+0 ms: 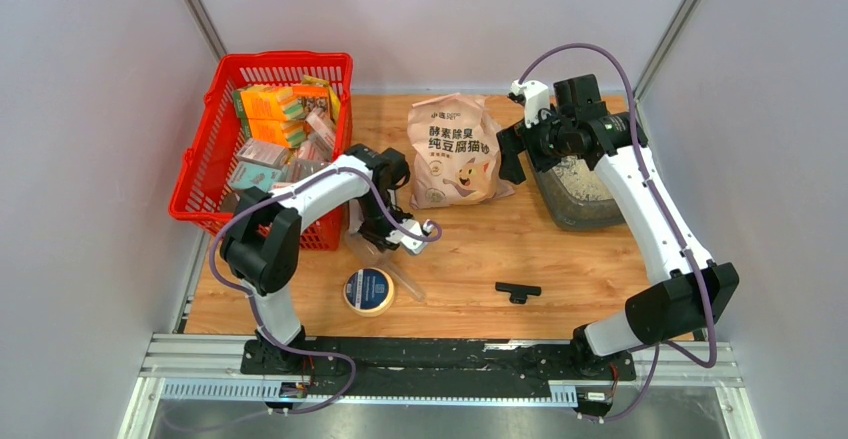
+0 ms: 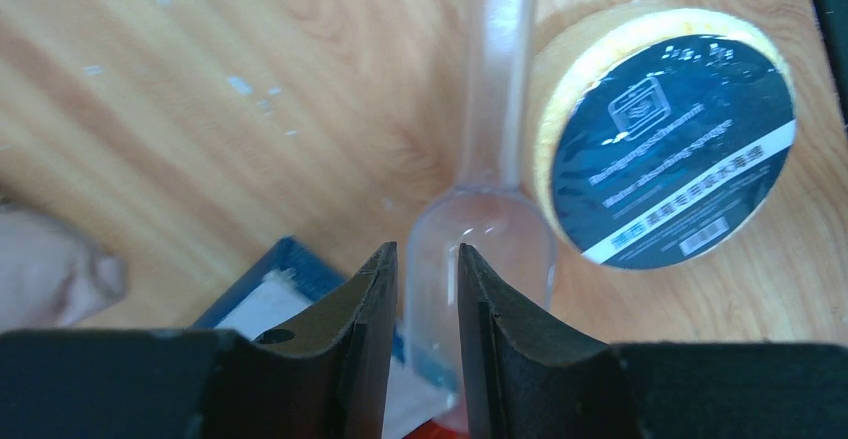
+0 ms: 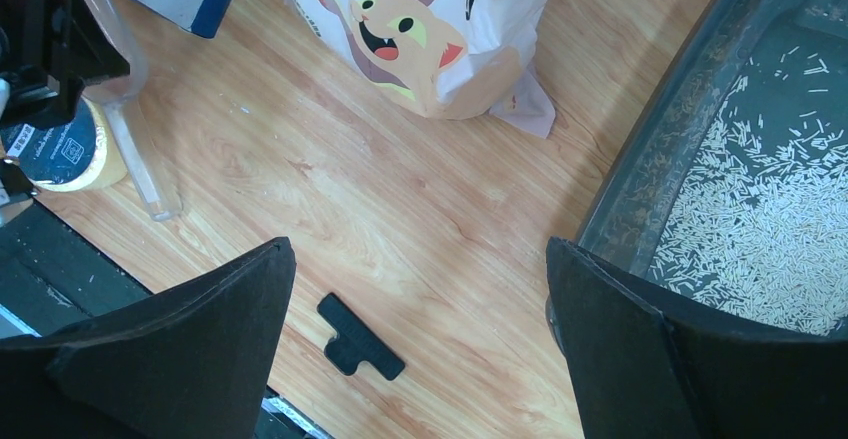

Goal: Fill the litter box with clean litter

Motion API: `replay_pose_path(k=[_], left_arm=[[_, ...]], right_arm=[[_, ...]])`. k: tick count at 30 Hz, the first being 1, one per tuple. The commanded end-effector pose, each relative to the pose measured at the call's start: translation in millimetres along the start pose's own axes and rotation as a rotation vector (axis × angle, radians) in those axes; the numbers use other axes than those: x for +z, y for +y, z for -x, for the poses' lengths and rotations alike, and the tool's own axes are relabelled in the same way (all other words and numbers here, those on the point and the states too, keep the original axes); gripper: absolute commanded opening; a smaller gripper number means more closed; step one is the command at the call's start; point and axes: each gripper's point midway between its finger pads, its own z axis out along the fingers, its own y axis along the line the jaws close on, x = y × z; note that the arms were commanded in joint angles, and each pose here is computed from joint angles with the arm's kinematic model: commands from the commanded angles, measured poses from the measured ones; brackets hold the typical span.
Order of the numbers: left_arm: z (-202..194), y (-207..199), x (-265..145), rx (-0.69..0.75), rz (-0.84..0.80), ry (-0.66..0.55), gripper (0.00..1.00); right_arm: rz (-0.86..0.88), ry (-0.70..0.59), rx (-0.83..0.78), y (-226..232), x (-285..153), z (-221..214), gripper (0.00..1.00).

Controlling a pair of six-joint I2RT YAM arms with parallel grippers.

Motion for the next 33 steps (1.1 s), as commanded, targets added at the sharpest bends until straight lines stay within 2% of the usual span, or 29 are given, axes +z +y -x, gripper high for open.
replay_pose_path(k=[1, 10, 15, 20, 26, 29, 30, 33], left_arm=[[8.5, 16.4, -29.0, 0.033, 0.066, -0.016, 0.37], [0.8, 23.7, -11.9, 0.045, 0.037, -0.006, 0.48], [-10.1, 18.4, 3.7, 0.046, -0.012, 0.038, 0.52], [-21.1, 10.6, 13.3, 0.056, -0.052, 0.079, 0.51], [-26.6, -9.2, 24.0, 0.05, -0.122, 0.08, 0.38], [-25.9, -6.1, 26.1, 0.046, -0.104, 0.074, 0.21], [-25.0, -0.9, 25.3, 0.049, -0.085, 0.071, 0.1], [-19.2, 10.4, 17.5, 0.031, -0.036, 0.058, 0.0]], right_arm=[[0.001, -0.057, -0.027, 0.9, -7.8, 12.8, 1.0], [0.013, -0.044, -0.018, 3.5, -7.3, 7.1, 1.0], [0.011, -0.038, -0.018, 5.0, -9.8, 0.0, 1.0], [0.0, -0.032, -0.02, 3.7, -12.1, -6.5, 1.0], [-0.003, -0.028, -0.014, 2.2, -12.5, -10.4, 1.0], [-0.004, -0.029, -0.011, 1.4, -12.2, -9.5, 1.0], [-0.002, -0.027, -0.01, 1.2, -11.0, -9.5, 1.0], [-0.003, -0.031, -0.009, 0.4, -10.6, -6.5, 1.0]])
